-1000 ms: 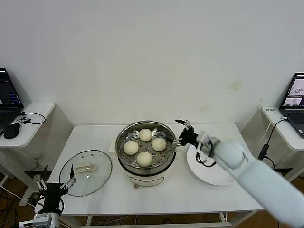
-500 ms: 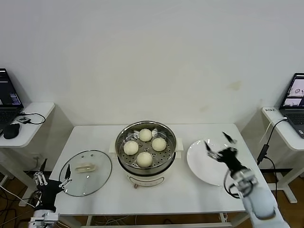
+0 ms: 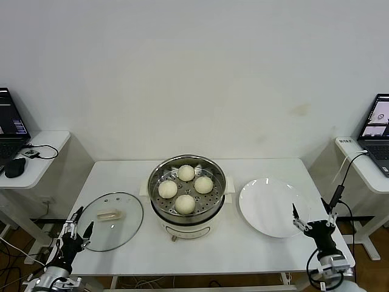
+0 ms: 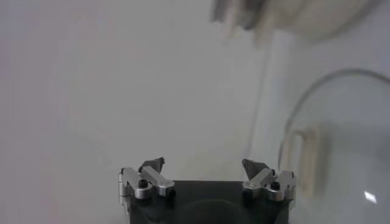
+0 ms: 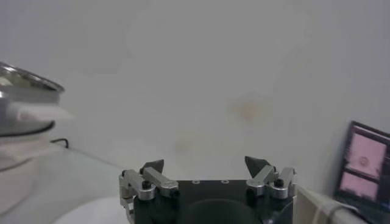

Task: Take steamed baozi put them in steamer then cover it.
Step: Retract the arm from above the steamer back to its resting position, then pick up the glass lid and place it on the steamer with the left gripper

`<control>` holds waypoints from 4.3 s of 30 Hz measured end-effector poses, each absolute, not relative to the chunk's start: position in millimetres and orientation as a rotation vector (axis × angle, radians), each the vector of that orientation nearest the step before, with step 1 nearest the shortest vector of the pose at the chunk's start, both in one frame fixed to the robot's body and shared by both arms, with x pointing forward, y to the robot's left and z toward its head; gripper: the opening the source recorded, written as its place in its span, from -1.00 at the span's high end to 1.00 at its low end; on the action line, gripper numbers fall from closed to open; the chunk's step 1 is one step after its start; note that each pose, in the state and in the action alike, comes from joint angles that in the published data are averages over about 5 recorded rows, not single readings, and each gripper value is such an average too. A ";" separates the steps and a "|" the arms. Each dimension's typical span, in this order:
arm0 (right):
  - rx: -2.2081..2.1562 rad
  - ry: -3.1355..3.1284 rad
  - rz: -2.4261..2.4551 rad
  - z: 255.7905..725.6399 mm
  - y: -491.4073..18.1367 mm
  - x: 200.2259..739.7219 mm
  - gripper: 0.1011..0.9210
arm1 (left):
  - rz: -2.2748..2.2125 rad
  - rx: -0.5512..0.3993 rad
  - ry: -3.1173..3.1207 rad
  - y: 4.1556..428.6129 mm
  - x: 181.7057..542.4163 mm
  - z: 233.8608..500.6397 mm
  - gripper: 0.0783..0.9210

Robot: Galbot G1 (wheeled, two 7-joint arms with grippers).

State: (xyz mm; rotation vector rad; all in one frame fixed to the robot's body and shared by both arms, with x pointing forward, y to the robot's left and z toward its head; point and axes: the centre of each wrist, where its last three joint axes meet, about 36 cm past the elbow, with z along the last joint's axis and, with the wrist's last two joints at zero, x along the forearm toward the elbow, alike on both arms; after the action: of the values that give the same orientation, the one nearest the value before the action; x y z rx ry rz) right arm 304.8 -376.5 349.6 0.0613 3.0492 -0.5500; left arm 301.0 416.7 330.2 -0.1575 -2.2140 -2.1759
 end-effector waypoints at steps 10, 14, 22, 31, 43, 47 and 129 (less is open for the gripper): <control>0.118 3.064 -0.575 340.0 -381.3 282.3 -0.76 | -2.242 -0.257 -2.101 418.0 331.8 307.6 -0.77; 0.137 3.071 -0.580 337.3 -382.0 275.9 -0.76 | -2.257 -0.275 -2.083 417.3 347.0 302.4 -0.77; 0.153 3.083 -0.588 332.8 -380.2 266.9 -0.76 | -2.275 -0.290 -2.064 418.5 375.1 295.0 -0.77; 0.159 3.088 -0.596 331.6 -380.1 261.2 -0.76 | -2.267 -0.291 -2.048 424.1 396.4 285.6 -0.77; 0.155 3.101 -0.591 325.7 -377.0 259.6 -0.76 | -2.254 -0.272 -2.056 425.4 416.6 284.0 -0.77; 0.153 3.103 -0.590 324.5 -376.4 259.9 -0.76 | -2.246 -0.267 -2.063 423.9 421.8 281.7 -0.77; 0.075 3.097 -0.618 310.7 -345.7 262.5 -0.76 | -2.238 0.012 -2.361 329.4 373.8 456.1 0.84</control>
State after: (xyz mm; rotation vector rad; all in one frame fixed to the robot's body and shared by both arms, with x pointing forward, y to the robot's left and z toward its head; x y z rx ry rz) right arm 262.5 -345.7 310.7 0.0751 3.0974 -0.6180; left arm 373.8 329.4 456.1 0.0122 -2.3614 -2.2383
